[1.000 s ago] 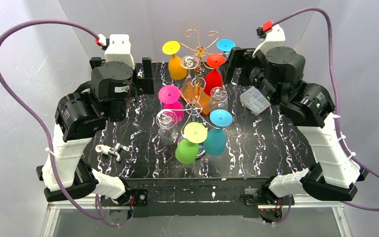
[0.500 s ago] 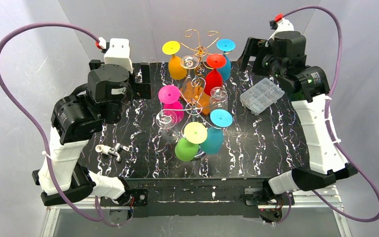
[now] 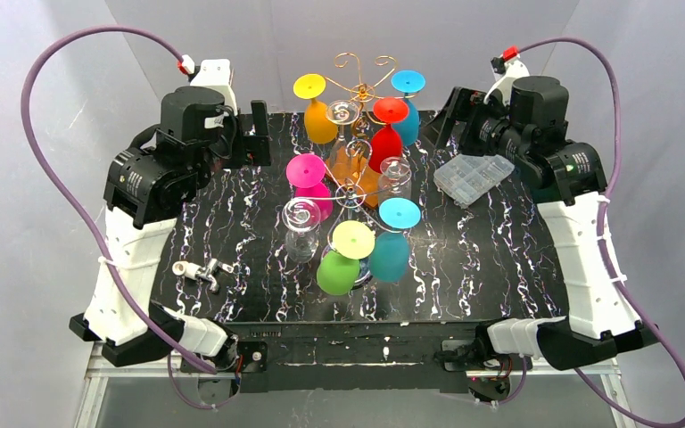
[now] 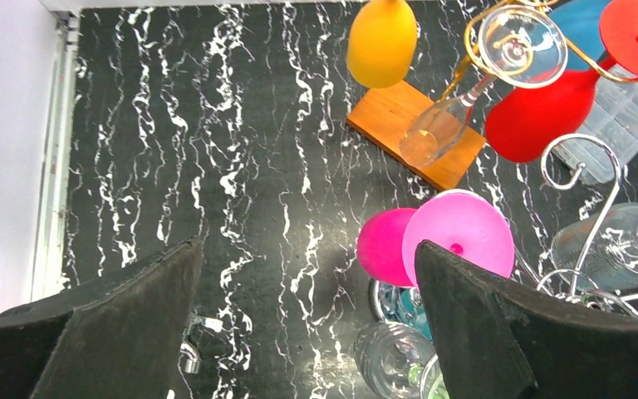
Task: Take the wine glass off the wine glass rack
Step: Pick up the wine glass from the wine rack.
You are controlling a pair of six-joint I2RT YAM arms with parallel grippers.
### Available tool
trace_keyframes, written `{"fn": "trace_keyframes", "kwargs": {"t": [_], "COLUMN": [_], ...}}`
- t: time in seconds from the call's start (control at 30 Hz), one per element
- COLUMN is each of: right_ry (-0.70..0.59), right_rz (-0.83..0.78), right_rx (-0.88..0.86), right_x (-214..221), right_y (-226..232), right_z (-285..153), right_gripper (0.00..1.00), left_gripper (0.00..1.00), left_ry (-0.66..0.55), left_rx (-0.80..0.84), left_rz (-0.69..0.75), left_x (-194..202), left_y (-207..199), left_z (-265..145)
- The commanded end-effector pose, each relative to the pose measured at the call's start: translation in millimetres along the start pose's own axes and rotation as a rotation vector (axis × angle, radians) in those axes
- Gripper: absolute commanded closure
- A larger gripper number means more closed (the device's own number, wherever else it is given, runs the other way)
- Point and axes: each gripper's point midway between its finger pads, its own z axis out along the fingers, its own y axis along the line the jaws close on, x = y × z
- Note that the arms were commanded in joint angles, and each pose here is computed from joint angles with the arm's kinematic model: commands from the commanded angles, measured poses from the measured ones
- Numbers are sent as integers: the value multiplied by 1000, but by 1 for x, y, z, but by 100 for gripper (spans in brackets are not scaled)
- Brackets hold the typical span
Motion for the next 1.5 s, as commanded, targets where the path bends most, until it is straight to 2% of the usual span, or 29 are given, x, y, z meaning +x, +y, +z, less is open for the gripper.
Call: {"fn": "trace_keyframes", "kwargs": {"t": [0.0,0.3,0.53,0.7,1.1,1.47], "right_ry": [8,92,127,146,132,193], "right_rz": [38,91,-27,-166,-368,-491], "right_rx": [-140,-221,-175,-87,101,125], "right_x": [3,28,33,48,52,69], "right_y": [24,33,32,53,57,66], "right_z": [-2,4,6,14,13,20], "right_gripper": [7,17,12,11,10,10], "left_gripper": [1,1,1,1,1,1], "left_ry": [28,58,83,81,87,99], "left_rx": [83,103,108,105,98,99], "left_rz": [-30,-46,-47,-48,-42,-41], "left_x": [6,15,23,24,26,28], "left_y": [-11,-13,-14,-12,-9,-9], "left_z": [1,6,8,6,5,8]}}
